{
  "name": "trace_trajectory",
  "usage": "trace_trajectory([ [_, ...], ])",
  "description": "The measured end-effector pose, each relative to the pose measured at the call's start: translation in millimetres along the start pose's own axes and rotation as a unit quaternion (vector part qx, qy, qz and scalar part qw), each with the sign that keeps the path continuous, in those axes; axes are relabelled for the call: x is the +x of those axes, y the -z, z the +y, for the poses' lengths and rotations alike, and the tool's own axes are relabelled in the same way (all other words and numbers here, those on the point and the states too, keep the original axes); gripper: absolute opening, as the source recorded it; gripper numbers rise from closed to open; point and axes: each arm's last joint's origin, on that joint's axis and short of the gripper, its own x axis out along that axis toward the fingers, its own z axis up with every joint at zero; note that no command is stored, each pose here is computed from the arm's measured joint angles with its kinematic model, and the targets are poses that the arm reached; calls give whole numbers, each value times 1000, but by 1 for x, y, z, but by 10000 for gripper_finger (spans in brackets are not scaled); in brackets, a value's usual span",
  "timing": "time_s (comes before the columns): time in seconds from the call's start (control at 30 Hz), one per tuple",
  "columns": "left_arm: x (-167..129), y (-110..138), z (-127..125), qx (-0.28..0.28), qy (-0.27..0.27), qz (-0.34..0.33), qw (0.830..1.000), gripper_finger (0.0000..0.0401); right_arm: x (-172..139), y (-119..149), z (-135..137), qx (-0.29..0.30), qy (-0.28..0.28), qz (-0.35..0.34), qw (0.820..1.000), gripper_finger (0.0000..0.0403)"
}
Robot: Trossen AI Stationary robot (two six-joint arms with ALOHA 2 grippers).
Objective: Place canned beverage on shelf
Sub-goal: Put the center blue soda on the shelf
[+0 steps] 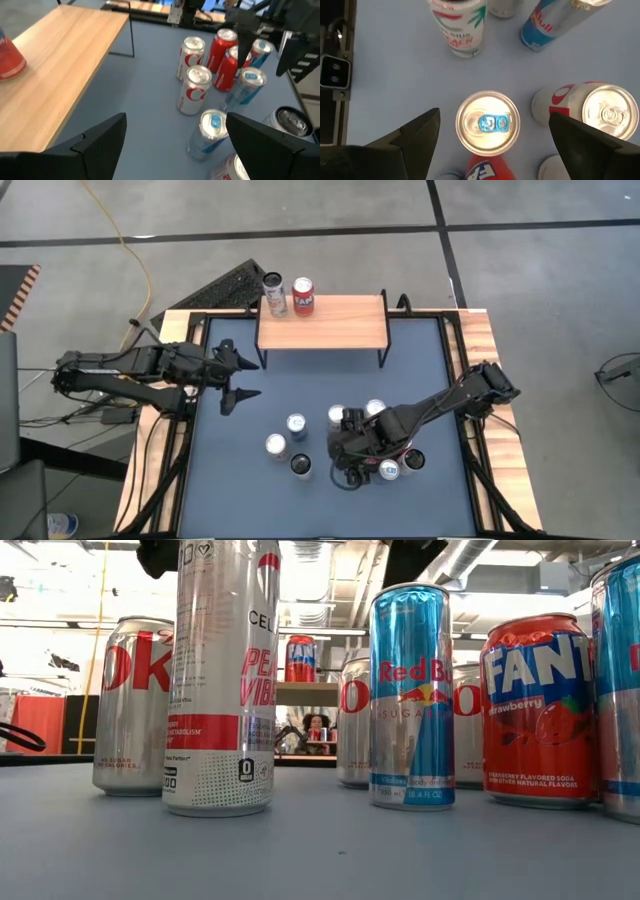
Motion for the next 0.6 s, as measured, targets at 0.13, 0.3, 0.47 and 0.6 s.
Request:
trace_trajectory([
  [0.13, -1, 0, 0, -1, 0, -1, 1000, 332, 0, 1, 0, -3, 2, 4, 1000, 360],
  [0.3, -1, 0, 0, 0, 0, -1, 1000, 332, 20, 2, 3, -15, -2, 30, 999, 360],
  [0.47, -1, 0, 0, 1, 0, -2, 1000, 332, 29, 3, 5, -18, -2, 47, 999, 360],
  [0.6, -1, 0, 0, 1, 3, 0, 1000, 332, 34, 4, 3, -17, -1, 58, 998, 360],
])
